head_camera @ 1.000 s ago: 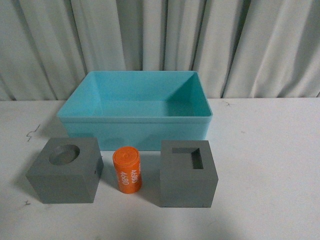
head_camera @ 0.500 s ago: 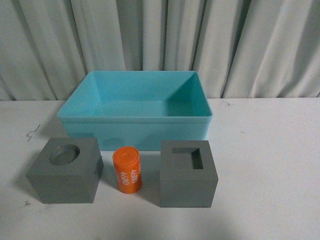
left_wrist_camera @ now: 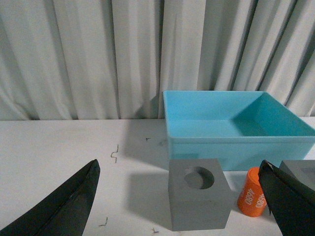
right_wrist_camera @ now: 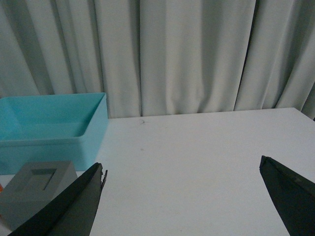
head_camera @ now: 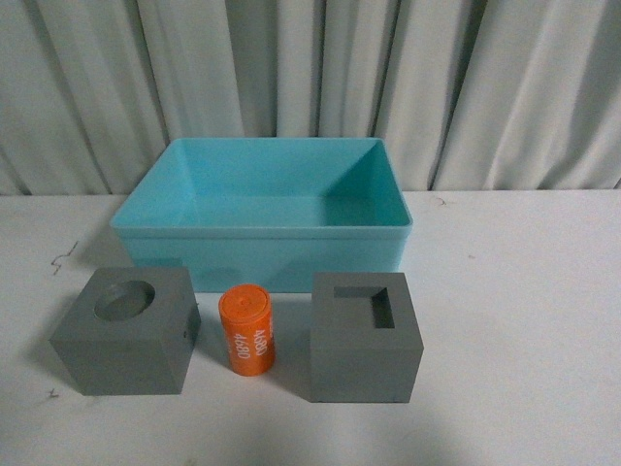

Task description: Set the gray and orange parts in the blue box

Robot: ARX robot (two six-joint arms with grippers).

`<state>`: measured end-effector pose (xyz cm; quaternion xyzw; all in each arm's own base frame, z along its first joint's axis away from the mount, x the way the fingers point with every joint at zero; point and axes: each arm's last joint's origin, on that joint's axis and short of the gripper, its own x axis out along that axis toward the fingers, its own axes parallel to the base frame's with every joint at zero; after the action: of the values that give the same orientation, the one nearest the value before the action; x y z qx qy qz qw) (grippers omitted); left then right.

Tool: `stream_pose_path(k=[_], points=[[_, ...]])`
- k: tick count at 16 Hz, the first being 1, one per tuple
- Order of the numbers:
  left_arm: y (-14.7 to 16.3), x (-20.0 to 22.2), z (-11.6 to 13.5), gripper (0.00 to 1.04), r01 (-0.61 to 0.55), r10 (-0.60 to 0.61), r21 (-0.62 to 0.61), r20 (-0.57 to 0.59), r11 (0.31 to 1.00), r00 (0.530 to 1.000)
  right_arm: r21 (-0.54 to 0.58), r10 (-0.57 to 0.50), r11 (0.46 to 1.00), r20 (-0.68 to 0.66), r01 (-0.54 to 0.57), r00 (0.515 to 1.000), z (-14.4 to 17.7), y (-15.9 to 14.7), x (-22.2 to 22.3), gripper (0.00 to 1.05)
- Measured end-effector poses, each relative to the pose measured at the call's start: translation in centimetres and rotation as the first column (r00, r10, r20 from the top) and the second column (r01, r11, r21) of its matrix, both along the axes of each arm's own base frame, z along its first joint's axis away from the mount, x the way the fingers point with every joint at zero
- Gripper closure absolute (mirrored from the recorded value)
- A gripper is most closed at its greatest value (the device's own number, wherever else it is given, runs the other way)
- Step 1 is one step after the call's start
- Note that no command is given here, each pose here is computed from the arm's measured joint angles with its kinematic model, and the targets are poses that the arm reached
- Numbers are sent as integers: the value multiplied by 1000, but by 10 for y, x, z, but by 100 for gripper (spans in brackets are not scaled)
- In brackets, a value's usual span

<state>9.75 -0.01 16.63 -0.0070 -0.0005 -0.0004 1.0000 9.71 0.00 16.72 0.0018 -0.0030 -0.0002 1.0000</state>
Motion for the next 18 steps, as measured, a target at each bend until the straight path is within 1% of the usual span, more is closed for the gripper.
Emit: stream_pose_path(k=[9, 10, 11, 12, 13, 14, 15, 16, 18], points=[[0, 0, 0, 7, 0, 0, 0, 0, 1000, 1000, 0, 0, 1000, 0, 0, 1000, 0, 0, 0, 6], [0, 0, 0, 7, 0, 0, 0, 0, 1000, 1000, 27, -55, 998, -131, 59, 990, -2, -1, -1, 6], [0, 0, 0, 7, 1, -1, 0, -1, 1000, 1000, 33, -190, 974, -406, 222, 894, 1, -8, 8, 6], [0, 0, 0, 7, 0, 0, 0, 1, 1000, 1000, 45, -274, 944, -440, 326, 855, 9, -25, 25, 6], [0, 0, 0, 7, 0, 0, 0, -1, 1000, 1000, 51, -268, 948, -408, 314, 873, 20, -37, 42, 6], [0, 0, 0, 7, 0, 0, 0, 0, 1000, 1000, 36, -234, 964, -361, 264, 903, 35, -46, 63, 6], [0, 0, 0, 7, 0, 0, 0, 0, 1000, 1000, 5, -175, 982, -326, 187, 929, 46, -49, 88, 6], [0, 0, 0, 7, 0, 0, 0, -1, 1000, 1000, -32, -88, 996, -319, 82, 944, 47, -42, 115, 6], [0, 0, 0, 7, 0, 0, 0, -1, 1000, 1000, -43, -60, 998, -328, 48, 943, 44, -38, 125, 6]])
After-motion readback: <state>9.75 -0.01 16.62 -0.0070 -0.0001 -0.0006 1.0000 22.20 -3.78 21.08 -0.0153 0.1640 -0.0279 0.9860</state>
